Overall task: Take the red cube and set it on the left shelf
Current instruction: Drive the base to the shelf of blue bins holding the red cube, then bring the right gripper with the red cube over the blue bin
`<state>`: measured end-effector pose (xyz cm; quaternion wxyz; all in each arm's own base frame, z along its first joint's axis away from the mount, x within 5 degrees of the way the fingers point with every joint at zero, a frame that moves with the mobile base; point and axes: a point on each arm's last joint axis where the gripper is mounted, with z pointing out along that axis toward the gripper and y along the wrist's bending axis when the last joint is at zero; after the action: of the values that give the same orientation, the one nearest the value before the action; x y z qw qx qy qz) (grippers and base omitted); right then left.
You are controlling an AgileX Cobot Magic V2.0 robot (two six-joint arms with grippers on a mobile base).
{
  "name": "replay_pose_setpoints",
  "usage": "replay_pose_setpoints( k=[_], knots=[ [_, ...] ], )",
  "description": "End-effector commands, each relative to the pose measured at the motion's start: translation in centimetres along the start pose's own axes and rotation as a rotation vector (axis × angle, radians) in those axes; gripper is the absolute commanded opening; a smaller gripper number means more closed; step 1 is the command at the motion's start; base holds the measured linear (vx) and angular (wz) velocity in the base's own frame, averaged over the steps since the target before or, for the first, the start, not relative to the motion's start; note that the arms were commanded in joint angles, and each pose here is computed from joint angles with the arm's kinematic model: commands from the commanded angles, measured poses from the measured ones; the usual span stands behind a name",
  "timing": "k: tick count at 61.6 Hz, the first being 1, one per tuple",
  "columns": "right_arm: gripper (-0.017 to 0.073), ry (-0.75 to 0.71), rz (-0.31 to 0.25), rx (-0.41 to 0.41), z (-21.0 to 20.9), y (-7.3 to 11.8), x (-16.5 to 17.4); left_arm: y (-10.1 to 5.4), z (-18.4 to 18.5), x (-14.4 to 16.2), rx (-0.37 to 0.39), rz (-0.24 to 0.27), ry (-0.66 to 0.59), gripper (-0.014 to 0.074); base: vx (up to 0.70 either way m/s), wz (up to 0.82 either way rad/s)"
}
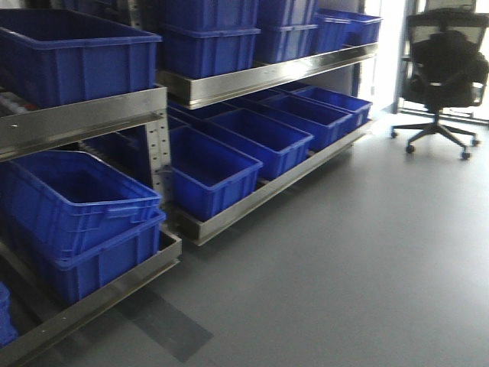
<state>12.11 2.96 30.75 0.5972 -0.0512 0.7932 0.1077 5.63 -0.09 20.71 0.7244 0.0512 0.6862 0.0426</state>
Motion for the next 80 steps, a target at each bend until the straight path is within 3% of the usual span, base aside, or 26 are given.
replay_pose_setpoints(
  k=[1, 80],
  knots=[
    [0.0050, -0.118, -0.013, -0.003, -0.37, 0.09, -1.78, -0.01, 0.09, -0.04, -0.004, -0.005, -0.062, 0.0106, 0.41, 0.69],
    [0.0050, -0.118, -0.013, -0.003, -0.37, 0.09, -1.78, -0.01, 0.09, -0.04, -0.004, -0.005, -0.062, 0.0106, 0.34, 0.56]
  ],
)
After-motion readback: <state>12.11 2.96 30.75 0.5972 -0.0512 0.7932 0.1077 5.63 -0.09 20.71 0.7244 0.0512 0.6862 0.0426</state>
